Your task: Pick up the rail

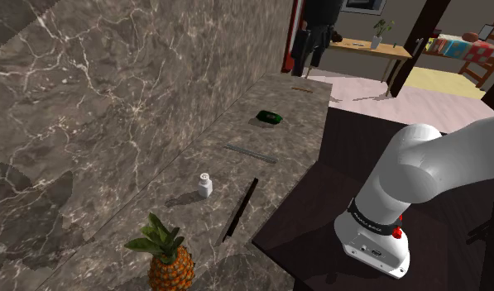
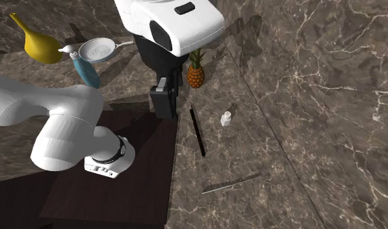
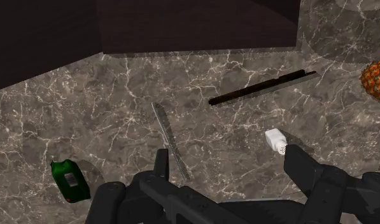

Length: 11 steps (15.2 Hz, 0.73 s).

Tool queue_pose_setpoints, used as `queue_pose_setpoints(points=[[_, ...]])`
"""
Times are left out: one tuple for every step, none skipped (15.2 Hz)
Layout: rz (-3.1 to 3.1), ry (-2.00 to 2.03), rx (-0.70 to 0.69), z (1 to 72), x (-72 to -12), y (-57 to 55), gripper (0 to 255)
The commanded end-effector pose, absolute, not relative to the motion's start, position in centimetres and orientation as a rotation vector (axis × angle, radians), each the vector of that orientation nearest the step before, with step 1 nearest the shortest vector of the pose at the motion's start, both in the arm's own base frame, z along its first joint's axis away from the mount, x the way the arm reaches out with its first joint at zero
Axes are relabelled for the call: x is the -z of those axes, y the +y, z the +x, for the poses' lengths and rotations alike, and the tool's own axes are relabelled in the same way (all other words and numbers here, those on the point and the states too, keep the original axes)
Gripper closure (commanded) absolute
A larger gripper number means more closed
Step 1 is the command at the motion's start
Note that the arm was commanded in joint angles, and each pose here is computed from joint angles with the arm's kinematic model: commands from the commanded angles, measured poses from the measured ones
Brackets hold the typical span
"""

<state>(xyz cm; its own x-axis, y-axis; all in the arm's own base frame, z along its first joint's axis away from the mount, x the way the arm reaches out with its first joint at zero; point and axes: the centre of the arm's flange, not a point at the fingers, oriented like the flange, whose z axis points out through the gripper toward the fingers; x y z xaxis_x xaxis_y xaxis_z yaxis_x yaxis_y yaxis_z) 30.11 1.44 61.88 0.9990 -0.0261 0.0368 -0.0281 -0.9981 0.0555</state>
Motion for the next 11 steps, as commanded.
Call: queue_pose_setpoints(points=[[3.085, -0.042, -0.056, 30.1, -61.9, 1.4, 0], [3.086, -0.096, -0.048, 30.1, -60.7, 1.9, 0], [3.086, -0.151, -0.039, 30.0, -59.5, 2.4, 0], [3.086, -0.205, -0.031, 30.0, -58.3, 2.9, 0], [3.084, -0.26, -0.023, 30.0, -57.0, 3.3, 0], [3.081, -0.315, -0.015, 30.0, -55.8, 3.8, 0], [3.078, -0.369, -0.007, 30.0, -54.6, 4.3, 0], [3.073, -0.424, 0.001, 30.0, -53.4, 4.8, 0], [3.067, -0.478, 0.01, 30.0, -52.2, 5.3, 0], [3.061, -0.533, 0.018, 30.1, -51.0, 5.8, 0], [3.053, -0.587, 0.026, 30.1, -49.8, 6.3, 0]])
